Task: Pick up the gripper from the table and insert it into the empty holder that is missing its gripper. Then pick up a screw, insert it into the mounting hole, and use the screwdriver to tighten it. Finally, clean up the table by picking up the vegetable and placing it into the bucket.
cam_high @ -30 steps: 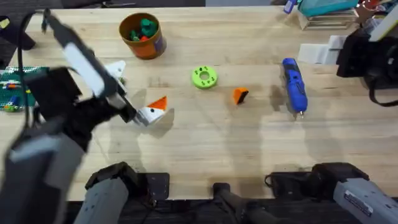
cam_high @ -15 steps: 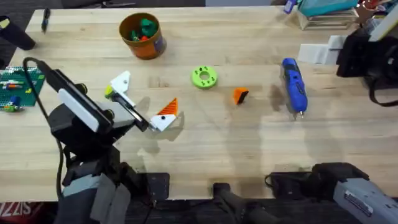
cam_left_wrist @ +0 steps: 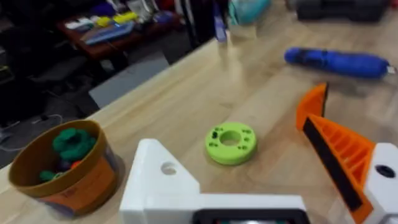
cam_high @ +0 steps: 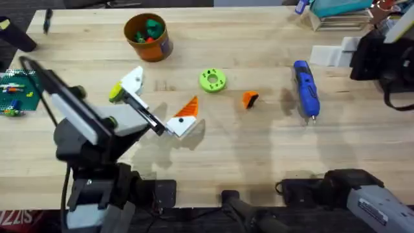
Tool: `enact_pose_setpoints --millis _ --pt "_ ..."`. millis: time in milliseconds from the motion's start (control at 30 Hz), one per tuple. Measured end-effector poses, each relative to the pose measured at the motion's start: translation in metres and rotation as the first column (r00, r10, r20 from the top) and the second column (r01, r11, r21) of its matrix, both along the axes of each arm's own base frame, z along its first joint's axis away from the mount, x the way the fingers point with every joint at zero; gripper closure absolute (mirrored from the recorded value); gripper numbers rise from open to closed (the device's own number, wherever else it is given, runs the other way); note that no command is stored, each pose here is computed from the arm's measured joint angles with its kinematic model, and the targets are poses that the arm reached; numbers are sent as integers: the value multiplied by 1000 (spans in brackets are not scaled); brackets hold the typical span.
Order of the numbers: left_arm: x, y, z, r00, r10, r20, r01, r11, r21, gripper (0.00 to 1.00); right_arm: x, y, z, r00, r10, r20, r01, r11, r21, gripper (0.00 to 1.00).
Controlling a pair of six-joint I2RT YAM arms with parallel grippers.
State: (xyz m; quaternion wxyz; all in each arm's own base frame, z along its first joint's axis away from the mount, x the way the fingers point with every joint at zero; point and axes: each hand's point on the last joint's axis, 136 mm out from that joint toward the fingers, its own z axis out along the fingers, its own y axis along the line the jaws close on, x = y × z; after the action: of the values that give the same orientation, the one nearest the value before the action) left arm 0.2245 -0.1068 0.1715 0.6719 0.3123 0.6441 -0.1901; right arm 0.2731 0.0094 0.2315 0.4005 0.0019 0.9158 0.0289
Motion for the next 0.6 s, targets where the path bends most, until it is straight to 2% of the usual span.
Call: enact_pose_setpoints --millis 133,233,433,600 --pt "5 11 9 994 99 -53 -104 989 -108 16 0 0 0 1000 0 0 0 1000 0 8" --pt "6 18 10 986 143 -88 -155 976 -153 15 0 0 0 1000 0 0 0 1000 0 8" --pt "0 20 21 986 156 -60 -165 967 -194 15 0 0 0 1000 0 0 0 1000 0 8" --pt "-8 13 15 990 115 -85 -130 972 -197 15 0 0 0 1000 0 0 0 1000 0 8"
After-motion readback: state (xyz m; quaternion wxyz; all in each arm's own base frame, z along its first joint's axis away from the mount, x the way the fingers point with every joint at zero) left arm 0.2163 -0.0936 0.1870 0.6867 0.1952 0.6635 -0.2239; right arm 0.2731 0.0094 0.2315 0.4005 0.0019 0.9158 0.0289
